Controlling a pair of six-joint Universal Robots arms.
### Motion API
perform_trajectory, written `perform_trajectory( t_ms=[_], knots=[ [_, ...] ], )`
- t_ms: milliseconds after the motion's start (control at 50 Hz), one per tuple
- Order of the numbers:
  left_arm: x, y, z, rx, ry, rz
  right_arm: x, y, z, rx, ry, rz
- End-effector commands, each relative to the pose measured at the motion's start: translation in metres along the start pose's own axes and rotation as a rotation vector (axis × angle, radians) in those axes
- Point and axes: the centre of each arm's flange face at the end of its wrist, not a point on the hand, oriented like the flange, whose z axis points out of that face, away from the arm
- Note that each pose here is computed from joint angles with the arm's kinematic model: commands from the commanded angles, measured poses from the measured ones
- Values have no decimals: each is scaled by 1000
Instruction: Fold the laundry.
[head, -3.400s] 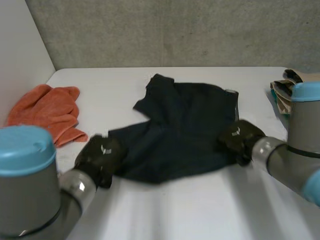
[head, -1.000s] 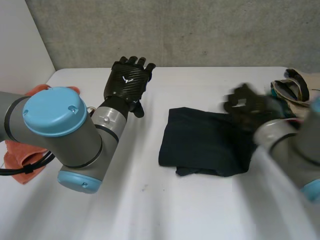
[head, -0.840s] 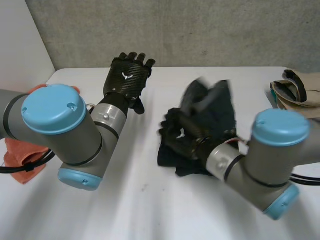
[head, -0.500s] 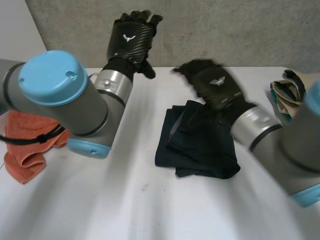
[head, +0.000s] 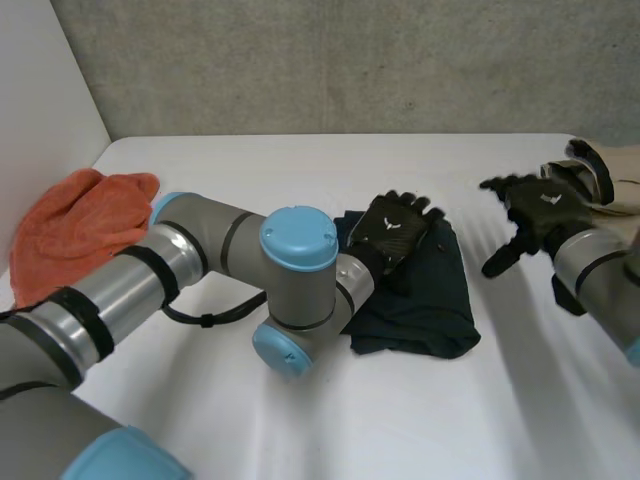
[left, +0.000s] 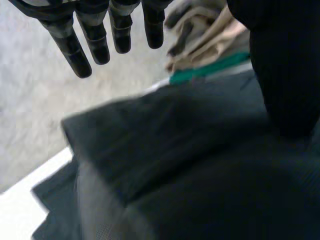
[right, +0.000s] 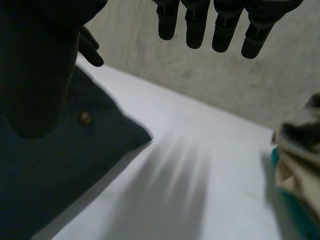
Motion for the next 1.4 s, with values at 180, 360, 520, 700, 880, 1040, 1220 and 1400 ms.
perform_trajectory(
  t_ms=[180,360,520,700,880,1040,1220,1400],
  knots=[
    [-41,40,-26,-385,-193,217,-48,57,43,-223,-223,60],
    [-38,23,-39,-394,-177,217,-53,47,51,-197,-134,-26],
    [-63,-72,-49,-171,-262,187,-54,-12,15,-31,-110,-191],
    [-75,-144,-68,72,-230,76,-112,17,-41,24,-201,-408],
    [-67,-148,-77,106,47,-42,-133,72,-50,-16,-207,-417],
    [-70,-134,-80,59,70,-97,-135,92,-26,51,-148,-382],
    [-69,-133,-80,53,72,-102,-142,85,3,150,-122,-375],
    [-68,-134,-81,55,75,-101,-141,65,28,217,-126,-359]
  ],
)
